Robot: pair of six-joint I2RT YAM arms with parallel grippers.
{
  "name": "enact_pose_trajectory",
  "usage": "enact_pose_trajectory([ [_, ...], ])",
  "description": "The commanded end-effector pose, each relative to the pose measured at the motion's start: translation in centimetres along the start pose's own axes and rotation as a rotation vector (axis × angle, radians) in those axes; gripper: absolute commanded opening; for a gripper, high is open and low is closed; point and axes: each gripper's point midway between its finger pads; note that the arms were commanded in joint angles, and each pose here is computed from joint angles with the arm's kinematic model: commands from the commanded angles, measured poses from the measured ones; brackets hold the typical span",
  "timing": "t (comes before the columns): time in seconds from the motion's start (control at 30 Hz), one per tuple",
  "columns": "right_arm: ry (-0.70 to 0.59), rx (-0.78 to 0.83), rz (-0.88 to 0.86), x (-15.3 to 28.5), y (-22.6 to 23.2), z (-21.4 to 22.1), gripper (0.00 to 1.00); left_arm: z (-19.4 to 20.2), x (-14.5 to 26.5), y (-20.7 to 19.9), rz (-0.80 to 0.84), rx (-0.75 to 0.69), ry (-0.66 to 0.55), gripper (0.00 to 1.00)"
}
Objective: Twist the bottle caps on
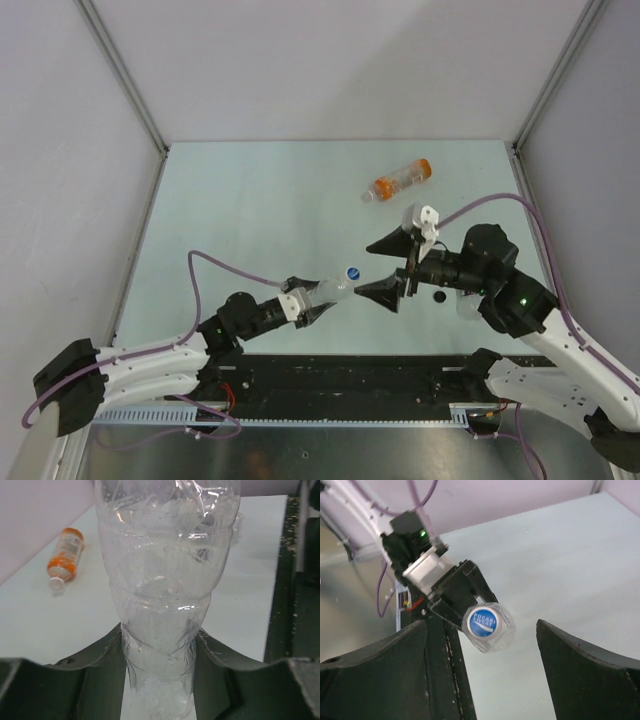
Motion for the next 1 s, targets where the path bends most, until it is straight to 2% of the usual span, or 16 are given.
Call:
enact_pose_trajectory([
  [0.0,-0.047,0.284,-0.215,0.9,3.2,0.8,0.93,-1.7,0.8,-1.9,0.118,0.011,-0.092,0.00],
  [0.13,-0.074,0.435,-0.345,1.5,4.9,1.7,0.89,-1.8,1.7,-2.0,0.156,0.035,-0.112,0.00],
  [0.37,-0.125,0.564,-0.463,1.4,6.4,1.8,0.81,-1.8,2.4,-2.8,0.215,0.042,-0.121,0.00],
  [0.63,-0.152,0.543,-0.424,-0.3,5.7,0.7,0.79,-1.7,2.5,-3.4,0.247,0.040,-0.121,0.00],
  [0.97,-0.162,0.519,-0.455,-1.5,6.2,0.7,0.67,-1.7,2.4,-3.5,0.256,0.044,-0.118,0.00],
])
Point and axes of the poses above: each gripper's point midway between its finger pads, its own x axis back along the fingers, its own y axis along the line the jaws close on, z = x × y, and after that the axes turned 6 degrees about x, right-handed
